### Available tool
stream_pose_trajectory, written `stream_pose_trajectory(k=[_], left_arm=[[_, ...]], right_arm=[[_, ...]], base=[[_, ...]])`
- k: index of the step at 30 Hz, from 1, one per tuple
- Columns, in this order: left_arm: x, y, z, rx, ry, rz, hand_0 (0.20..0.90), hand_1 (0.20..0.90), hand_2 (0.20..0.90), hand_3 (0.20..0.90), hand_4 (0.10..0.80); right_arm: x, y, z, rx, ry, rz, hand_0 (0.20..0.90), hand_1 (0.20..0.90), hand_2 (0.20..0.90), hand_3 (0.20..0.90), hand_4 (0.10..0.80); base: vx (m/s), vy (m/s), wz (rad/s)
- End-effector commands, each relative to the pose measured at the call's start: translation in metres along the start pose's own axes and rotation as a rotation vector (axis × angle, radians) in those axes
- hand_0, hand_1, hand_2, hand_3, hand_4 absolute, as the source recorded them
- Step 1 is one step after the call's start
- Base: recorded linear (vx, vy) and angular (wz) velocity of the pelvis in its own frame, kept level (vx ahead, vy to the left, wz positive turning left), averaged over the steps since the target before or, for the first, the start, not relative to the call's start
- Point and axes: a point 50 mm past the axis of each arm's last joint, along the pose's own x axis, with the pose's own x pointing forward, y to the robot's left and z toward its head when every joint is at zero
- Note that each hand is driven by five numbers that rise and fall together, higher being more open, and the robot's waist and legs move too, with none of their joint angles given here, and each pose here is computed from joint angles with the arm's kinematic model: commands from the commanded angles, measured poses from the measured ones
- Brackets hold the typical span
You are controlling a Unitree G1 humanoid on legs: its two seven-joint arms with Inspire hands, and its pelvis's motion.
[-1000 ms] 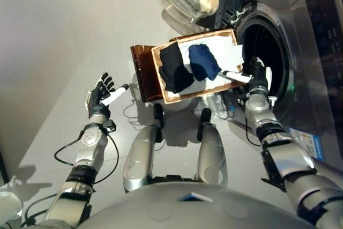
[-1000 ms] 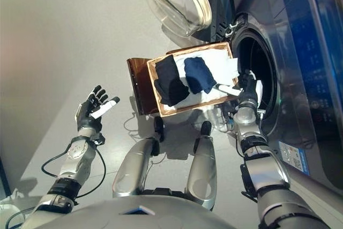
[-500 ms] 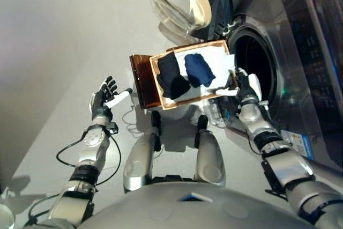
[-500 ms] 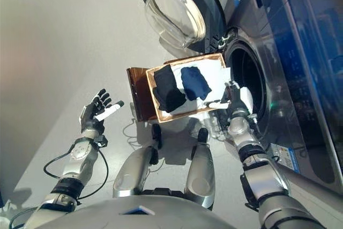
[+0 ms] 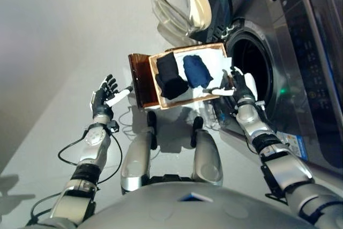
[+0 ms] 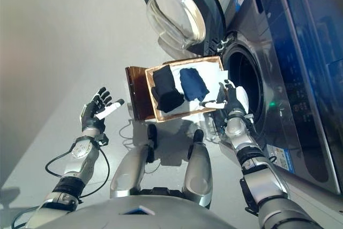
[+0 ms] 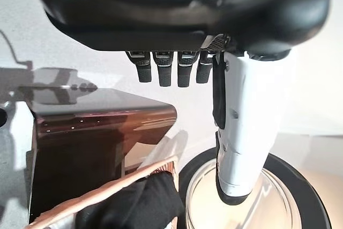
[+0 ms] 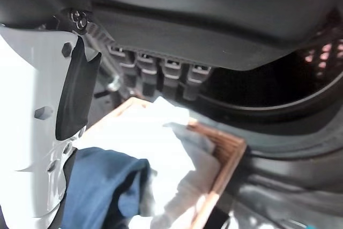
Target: Pick up the clothes and place them into the washing machine
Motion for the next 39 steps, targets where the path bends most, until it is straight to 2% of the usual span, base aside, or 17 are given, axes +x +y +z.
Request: stream_pose_trajectory(k=[1, 14, 22, 32, 39], left_arm=[[-0.003, 0.016, 0.035, 0.018, -0.191, 0.013, 0.900, 0.900, 0.900, 0.900, 0.800], [-0.010, 0.025, 0.039, 0.037, -0.201, -0.013, 0.900, 0.900, 0.900, 0.900, 0.800], [-0.012, 0.031, 0.048, 0.036, -0.234, -0.016, 0.900, 0.900, 0.900, 0.900, 0.800], [-0.009, 0.025, 0.059, 0.031, -0.261, -0.054, 0.900, 0.900, 0.900, 0.900, 0.800], [-0.005, 0.029, 0.064, 0.040, -0.275, -0.019, 0.900, 0.900, 0.900, 0.900, 0.800]], right_arm=[[0.009, -0.035, 0.024, 0.012, -0.146, -0.101, 0.900, 0.900, 0.900, 0.900, 0.800], [0.018, -0.052, 0.033, -0.055, -0.181, -0.090, 0.900, 0.900, 0.900, 0.900, 0.800], [0.031, -0.059, 0.056, -0.064, -0.201, -0.111, 0.900, 0.900, 0.900, 0.900, 0.800], [0.044, -0.066, 0.056, -0.023, -0.077, -0.124, 0.900, 0.900, 0.900, 0.900, 0.800], [0.044, -0.046, 0.060, 0.030, -0.058, -0.079, 0.900, 0.900, 0.900, 0.900, 0.800]], base=[[-0.026, 0.007, 0.05], [-0.007, 0.005, 0.04], [0.001, 0.021, 0.09], [0.034, 0.023, 0.14], [0.006, 0.004, 0.03]])
